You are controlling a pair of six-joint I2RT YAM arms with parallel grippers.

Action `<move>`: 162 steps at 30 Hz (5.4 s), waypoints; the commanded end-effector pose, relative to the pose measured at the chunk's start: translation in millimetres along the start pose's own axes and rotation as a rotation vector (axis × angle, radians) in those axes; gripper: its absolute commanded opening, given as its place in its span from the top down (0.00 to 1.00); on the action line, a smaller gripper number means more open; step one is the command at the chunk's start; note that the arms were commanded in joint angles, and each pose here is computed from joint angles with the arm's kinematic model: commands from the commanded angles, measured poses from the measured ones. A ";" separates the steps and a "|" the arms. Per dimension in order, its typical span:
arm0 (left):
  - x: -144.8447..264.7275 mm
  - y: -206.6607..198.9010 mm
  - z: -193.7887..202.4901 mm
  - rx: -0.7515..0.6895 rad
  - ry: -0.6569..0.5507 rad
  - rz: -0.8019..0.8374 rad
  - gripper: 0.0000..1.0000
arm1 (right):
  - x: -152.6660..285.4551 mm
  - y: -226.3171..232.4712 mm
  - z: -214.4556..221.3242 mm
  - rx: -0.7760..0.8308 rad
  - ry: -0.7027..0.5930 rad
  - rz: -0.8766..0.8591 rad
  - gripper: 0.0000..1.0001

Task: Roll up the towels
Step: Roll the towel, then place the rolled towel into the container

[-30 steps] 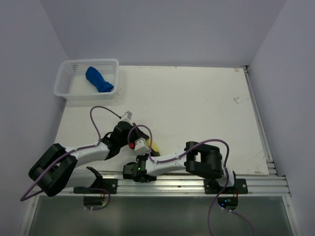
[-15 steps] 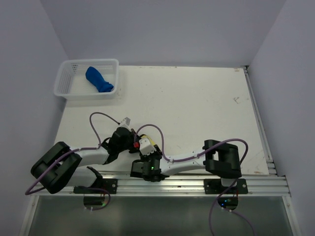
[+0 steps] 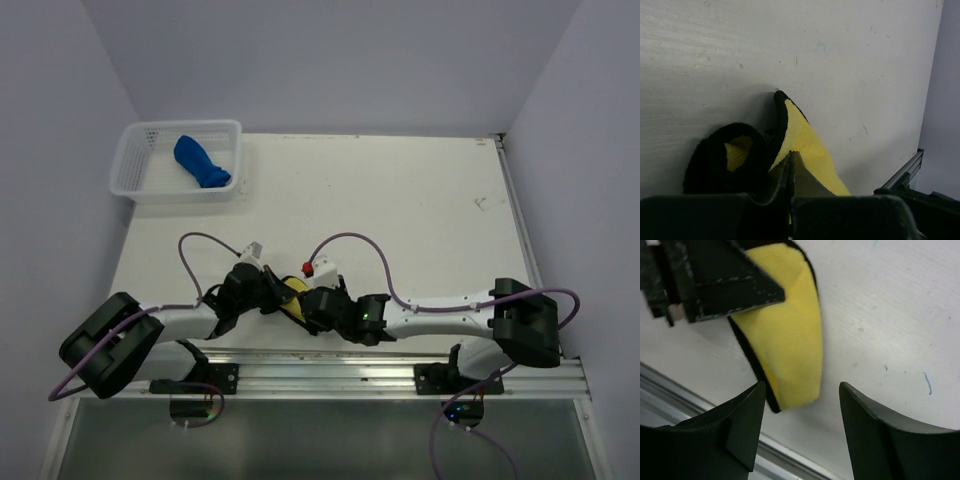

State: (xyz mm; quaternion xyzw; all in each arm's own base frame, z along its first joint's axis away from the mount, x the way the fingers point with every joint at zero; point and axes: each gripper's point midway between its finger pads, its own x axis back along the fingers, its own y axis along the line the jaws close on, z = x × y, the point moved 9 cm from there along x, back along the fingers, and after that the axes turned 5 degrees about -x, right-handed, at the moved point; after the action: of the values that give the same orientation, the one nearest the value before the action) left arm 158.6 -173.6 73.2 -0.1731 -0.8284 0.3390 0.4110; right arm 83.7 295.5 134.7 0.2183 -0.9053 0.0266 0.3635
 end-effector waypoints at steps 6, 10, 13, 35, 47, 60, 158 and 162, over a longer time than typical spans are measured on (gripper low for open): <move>5.5 22.4 16.1 -0.009 0.057 -0.089 1.00 | -24.8 0.7 -11.9 0.011 0.108 -0.188 0.34; 5.9 22.2 15.8 -0.009 0.056 -0.086 1.00 | -39.1 4.5 3.1 0.014 0.165 -0.214 0.33; 6.6 22.5 16.3 -0.011 0.058 -0.087 1.00 | -48.3 3.2 13.1 0.024 0.194 -0.198 0.33; 6.1 -10.8 -17.9 -0.079 -0.017 -0.113 0.81 | -51.0 9.2 31.3 0.198 0.114 0.027 0.95; 29.4 -38.5 -48.8 -0.110 -0.044 -0.243 0.40 | -53.4 11.8 10.4 0.070 -0.005 0.215 1.00; 38.0 -32.5 -38.5 -0.084 0.027 -0.266 0.32 | -76.0 44.0 -3.9 -0.101 -0.060 0.286 0.98; -4.5 -6.8 6.4 -0.432 0.246 0.008 1.00 | -69.3 -28.9 -30.6 -0.550 0.011 -0.136 0.86; -1.6 -10.8 6.7 -0.446 0.246 0.051 0.94 | -78.7 -30.2 -31.1 -0.565 0.012 -0.126 0.87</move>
State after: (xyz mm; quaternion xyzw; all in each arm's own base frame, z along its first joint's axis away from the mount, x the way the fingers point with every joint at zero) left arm 164.0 -189.3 78.8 -0.2946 -0.8344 0.1542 0.4397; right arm 155.6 287.4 85.8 0.1460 -0.8641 -0.2034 0.4367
